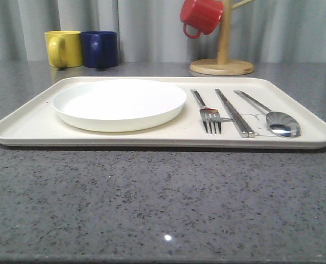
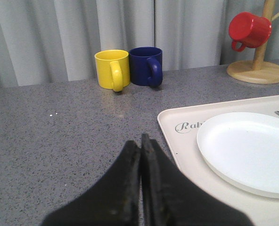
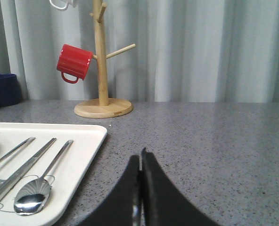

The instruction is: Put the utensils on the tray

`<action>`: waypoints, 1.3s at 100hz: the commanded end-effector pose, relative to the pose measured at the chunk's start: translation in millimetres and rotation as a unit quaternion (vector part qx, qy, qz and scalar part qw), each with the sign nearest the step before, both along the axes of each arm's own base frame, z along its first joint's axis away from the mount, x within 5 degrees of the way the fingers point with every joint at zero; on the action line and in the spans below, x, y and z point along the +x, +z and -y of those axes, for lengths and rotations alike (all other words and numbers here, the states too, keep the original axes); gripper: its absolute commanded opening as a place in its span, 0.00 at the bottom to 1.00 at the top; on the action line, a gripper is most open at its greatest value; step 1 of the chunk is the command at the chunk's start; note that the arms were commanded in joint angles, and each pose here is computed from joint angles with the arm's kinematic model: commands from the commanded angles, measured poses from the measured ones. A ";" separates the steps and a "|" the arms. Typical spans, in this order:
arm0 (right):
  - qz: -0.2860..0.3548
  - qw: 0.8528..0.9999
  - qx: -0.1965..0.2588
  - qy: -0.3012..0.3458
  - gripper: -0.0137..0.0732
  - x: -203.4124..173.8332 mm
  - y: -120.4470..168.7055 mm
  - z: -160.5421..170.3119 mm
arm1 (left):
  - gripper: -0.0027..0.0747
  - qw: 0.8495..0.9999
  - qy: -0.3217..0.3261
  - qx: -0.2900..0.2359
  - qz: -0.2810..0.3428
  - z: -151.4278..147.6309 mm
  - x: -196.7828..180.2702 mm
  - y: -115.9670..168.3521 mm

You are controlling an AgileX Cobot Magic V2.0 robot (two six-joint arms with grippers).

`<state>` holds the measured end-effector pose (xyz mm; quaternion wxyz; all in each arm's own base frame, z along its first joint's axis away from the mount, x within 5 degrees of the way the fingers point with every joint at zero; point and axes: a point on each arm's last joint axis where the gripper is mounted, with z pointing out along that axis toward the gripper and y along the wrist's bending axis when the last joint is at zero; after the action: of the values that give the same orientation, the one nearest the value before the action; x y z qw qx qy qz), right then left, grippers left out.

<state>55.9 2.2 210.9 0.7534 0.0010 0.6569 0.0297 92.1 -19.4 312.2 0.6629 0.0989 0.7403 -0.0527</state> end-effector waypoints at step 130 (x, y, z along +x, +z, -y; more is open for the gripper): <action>0.060 0.998 -0.003 -0.003 0.08 -4.3 14.2 0.3 | 0.01 0.993 0.056 -0.011 0.105 -13.5 -31.8 -56.2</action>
<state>55.9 2.2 210.9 0.7534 0.0010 0.6569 0.0297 63.4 -5.7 252.4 0.7032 0.0600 0.7084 -0.0064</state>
